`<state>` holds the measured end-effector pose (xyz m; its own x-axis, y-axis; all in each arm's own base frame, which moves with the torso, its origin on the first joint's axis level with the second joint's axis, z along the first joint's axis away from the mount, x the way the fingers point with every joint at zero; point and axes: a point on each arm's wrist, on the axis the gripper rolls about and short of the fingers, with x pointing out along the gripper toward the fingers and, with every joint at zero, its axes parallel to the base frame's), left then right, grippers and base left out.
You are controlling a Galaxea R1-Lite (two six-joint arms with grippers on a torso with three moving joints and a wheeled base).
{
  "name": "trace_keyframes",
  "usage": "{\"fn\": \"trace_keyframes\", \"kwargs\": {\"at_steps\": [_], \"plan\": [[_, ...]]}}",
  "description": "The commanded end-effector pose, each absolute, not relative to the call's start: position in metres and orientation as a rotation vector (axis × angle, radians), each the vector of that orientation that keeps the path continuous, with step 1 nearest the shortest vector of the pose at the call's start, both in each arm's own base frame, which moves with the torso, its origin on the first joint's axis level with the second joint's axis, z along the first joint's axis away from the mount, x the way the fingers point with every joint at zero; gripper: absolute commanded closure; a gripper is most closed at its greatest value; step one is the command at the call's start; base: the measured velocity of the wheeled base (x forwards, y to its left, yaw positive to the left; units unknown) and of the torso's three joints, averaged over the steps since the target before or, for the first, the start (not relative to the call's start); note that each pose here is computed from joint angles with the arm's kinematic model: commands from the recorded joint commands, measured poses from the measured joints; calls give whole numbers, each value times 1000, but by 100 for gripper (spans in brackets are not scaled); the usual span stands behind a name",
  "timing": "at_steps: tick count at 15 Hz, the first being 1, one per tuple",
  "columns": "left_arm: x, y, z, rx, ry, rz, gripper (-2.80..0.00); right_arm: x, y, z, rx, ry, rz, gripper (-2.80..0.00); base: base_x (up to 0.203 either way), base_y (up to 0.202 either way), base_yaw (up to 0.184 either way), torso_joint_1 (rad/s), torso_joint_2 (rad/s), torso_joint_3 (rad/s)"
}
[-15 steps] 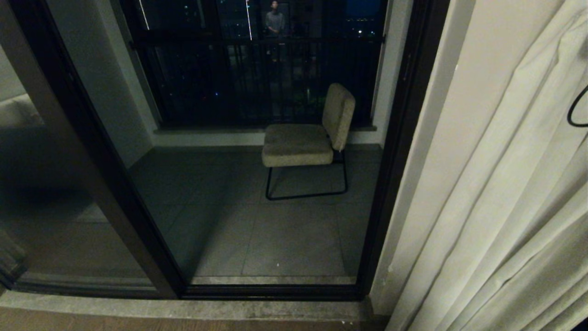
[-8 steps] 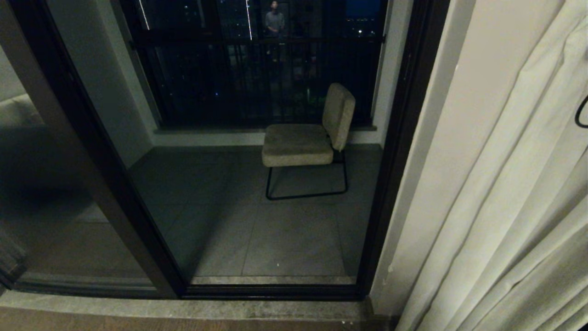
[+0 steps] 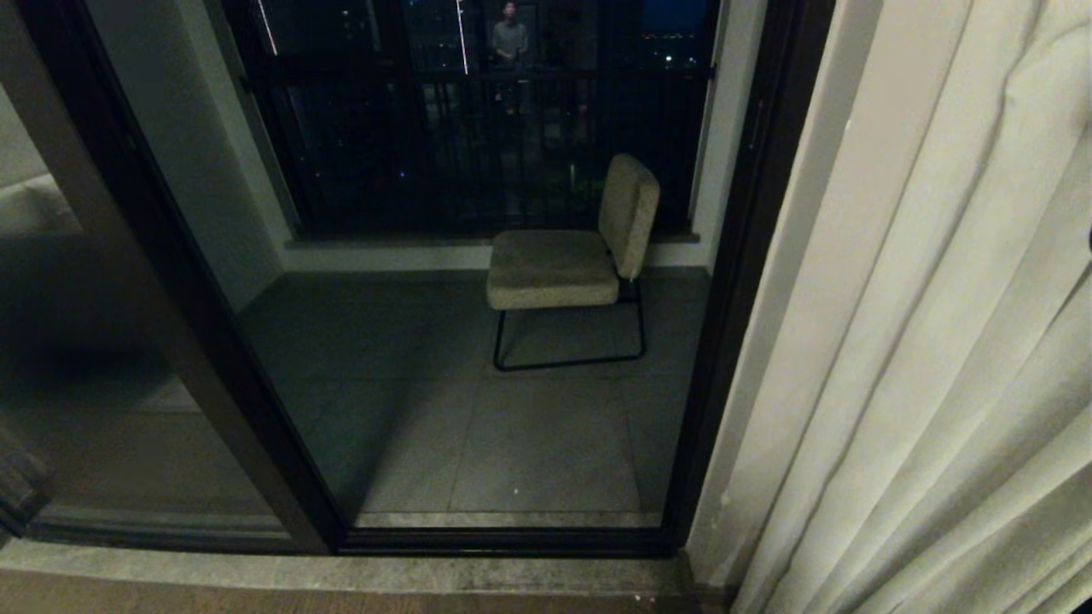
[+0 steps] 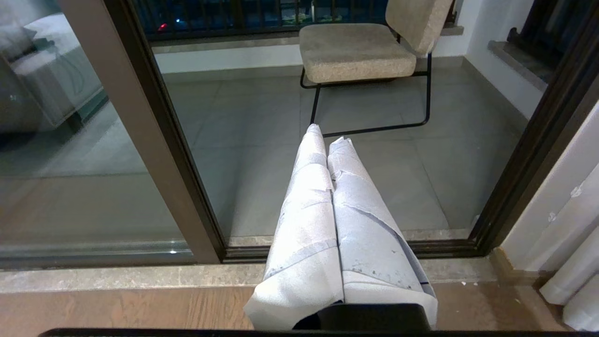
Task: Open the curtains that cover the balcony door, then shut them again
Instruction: Pull the inner curtains open on both sides
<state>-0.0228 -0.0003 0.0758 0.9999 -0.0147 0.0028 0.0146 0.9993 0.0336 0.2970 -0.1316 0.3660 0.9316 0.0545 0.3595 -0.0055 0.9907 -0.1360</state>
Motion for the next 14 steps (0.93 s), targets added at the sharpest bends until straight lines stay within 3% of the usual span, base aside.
{"fn": "trace_keyframes", "kwargs": {"at_steps": [1,14], "plan": [[-23,0,76,34,-3,-15,0,261,-106,377,-144,-396,90,0,0,0,0,0,0,0],[-23,0,76,34,-4,-15,0,154,-28,318,-57,-261,283,0,0,0,0,0,0,0]]}}
